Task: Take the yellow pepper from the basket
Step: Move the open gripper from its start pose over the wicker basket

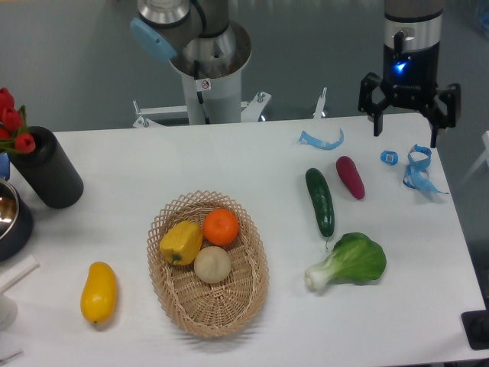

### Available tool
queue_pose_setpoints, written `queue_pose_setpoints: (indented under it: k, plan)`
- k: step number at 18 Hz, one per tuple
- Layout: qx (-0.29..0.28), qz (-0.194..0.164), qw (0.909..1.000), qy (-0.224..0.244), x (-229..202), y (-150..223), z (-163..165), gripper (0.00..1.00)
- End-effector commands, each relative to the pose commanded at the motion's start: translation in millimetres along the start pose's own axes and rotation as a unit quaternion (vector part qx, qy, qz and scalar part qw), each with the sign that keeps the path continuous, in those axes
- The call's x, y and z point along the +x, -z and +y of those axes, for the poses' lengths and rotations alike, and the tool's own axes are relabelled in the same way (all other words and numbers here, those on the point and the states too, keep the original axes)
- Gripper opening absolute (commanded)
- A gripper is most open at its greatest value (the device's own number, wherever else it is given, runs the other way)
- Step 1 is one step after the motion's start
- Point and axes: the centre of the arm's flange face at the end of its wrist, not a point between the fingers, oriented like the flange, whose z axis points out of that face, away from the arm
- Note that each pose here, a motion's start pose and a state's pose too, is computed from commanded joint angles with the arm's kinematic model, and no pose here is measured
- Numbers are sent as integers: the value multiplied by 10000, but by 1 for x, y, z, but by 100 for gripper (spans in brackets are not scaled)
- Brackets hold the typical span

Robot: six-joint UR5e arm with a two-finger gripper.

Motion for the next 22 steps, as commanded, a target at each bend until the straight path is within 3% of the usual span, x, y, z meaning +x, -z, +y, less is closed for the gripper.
queue_pose_setpoints:
  k: [6, 13, 20, 22]
  plan:
    - [-36, 44, 10000, -4, 6, -6, 0, 100]
    - [30, 394, 9991, 150, 37, -31, 8, 100]
    - [22, 711, 9951, 685, 74, -48, 5, 100]
    - [38, 887, 9931, 772, 92, -59, -16, 100]
